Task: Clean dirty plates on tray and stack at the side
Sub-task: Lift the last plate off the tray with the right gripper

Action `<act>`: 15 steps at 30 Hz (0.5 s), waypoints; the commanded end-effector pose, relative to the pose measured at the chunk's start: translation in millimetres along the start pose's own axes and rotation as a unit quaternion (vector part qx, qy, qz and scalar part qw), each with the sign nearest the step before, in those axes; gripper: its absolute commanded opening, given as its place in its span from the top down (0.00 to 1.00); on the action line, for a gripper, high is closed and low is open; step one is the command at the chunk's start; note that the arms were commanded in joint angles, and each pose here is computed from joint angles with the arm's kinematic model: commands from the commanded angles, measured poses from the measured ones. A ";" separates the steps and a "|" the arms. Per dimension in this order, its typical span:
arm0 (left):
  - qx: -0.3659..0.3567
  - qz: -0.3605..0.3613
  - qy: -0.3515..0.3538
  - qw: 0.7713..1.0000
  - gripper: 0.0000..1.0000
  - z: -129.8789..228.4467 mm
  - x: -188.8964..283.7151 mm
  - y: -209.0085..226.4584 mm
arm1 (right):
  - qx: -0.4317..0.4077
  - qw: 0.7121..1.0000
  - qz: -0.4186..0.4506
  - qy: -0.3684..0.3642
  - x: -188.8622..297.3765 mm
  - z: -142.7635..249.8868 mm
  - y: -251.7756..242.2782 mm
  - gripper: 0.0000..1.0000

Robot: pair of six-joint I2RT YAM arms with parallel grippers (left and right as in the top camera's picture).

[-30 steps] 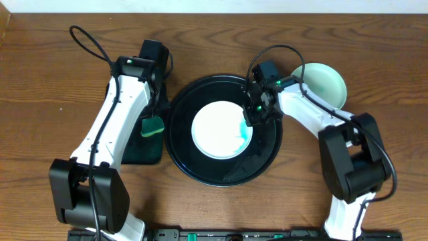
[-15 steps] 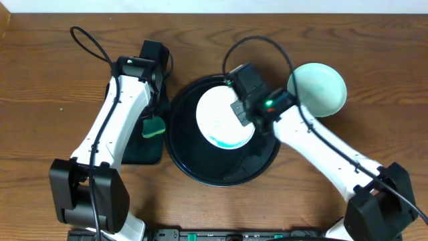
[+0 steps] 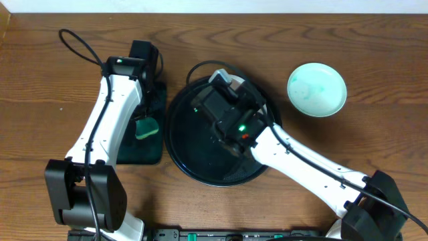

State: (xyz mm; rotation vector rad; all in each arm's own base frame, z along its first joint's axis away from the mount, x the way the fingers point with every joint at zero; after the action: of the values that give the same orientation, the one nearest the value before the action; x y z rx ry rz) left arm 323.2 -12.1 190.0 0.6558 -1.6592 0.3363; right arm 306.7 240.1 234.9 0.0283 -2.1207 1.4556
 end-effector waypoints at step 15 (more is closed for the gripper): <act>0.037 0.005 0.041 0.998 0.93 -10.5 -15.4 26.9 | 0.120 0.976 0.181 0.017 63.1 -12.0 -18.5 0.99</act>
State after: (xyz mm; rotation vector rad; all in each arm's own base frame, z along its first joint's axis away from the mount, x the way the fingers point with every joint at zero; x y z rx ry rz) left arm 318.7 16.9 183.2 0.6842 -1.5928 0.4255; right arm 273.3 262.1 262.7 -0.1996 -1.9921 1.8531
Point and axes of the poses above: each gripper's point midway between its finger pads, its own x axis back along the fingers, its own y axis along the line the jaws close on, z = x × y, the point moved 7 cm from there along x, back along the fingers, and after that the axes turned 8 degrees about x, right-handed, at the moved point
